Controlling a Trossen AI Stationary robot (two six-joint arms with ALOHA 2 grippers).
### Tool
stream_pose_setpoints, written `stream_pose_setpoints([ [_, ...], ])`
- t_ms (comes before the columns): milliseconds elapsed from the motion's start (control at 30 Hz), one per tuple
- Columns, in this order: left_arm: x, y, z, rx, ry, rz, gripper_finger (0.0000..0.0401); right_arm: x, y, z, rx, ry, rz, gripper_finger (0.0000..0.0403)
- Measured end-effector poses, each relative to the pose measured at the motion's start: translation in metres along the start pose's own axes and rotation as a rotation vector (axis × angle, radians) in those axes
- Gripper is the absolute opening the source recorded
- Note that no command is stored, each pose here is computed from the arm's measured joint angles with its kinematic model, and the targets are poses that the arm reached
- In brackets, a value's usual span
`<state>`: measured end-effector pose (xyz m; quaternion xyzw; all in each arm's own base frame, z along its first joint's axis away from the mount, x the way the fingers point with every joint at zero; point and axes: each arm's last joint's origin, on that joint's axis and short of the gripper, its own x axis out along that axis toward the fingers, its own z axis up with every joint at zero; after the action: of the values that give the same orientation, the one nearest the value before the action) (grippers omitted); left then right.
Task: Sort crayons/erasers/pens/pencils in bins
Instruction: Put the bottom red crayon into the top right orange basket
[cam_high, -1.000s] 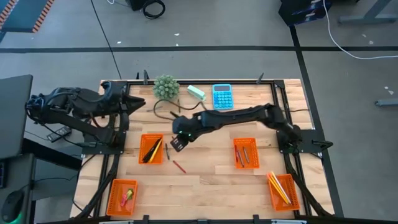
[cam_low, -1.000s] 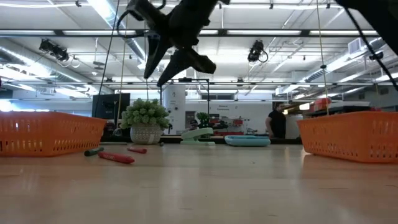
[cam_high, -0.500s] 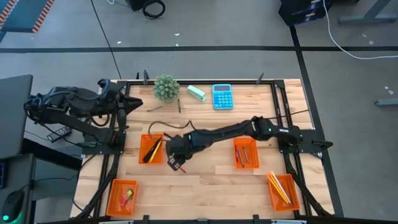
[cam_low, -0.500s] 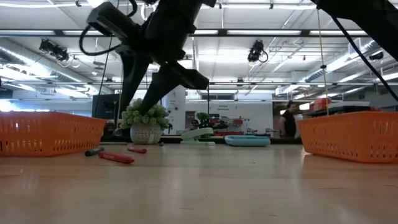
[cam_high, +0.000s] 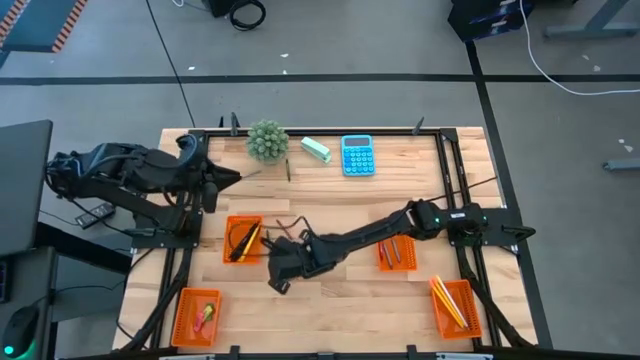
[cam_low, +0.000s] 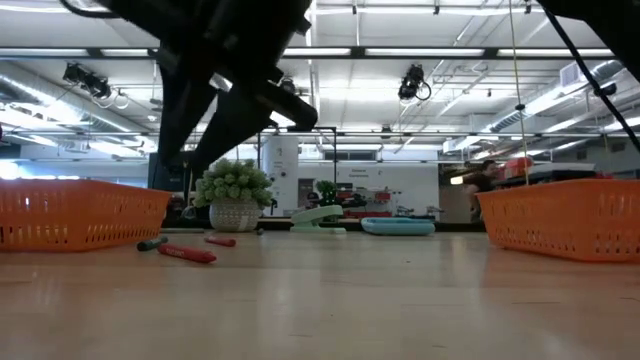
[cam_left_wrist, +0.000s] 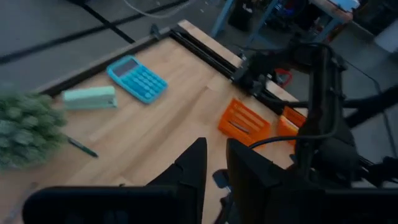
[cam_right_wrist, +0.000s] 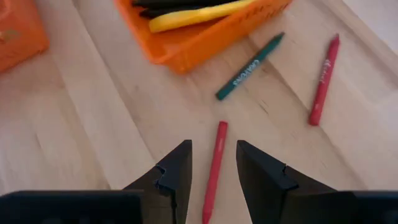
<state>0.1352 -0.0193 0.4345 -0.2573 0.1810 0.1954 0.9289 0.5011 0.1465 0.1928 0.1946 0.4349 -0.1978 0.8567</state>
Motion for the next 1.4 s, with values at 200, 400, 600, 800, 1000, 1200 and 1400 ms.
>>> stream_pose_setpoints([
  [200,0.004,-0.008,-0.005,0.002,0.057,-0.048,0.0068,0.016,0.009,-0.035,-0.064,-0.065,-0.044,0.0131],
  [400,0.008,-0.014,-0.008,-0.005,0.074,-0.055,0.0070,0.027,0.020,-0.080,-0.145,-0.046,-0.025,0.0131],
  [600,0.016,-0.019,-0.011,0.033,0.090,-0.047,0.0064,0.020,0.029,-0.095,-0.149,-0.088,-0.038,0.0131],
  [800,0.017,-0.021,-0.012,0.040,0.120,-0.070,0.0072,0.022,0.027,-0.091,-0.028,-0.101,-0.043,0.0131],
  [1000,0.017,-0.021,-0.012,0.040,0.122,-0.073,0.0074,0.026,0.020,-0.082,-0.014,-0.100,-0.055,0.0131],
  [1200,0.017,-0.021,-0.012,0.039,0.130,-0.081,0.0069,0.032,0.010,-0.073,-0.017,-0.058,-0.062,0.0121],
  [1400,0.016,-0.022,-0.014,0.050,0.136,-0.093,0.0075,0.036,0.000,-0.068,-0.016,0.038,-0.054,0.0084],
])
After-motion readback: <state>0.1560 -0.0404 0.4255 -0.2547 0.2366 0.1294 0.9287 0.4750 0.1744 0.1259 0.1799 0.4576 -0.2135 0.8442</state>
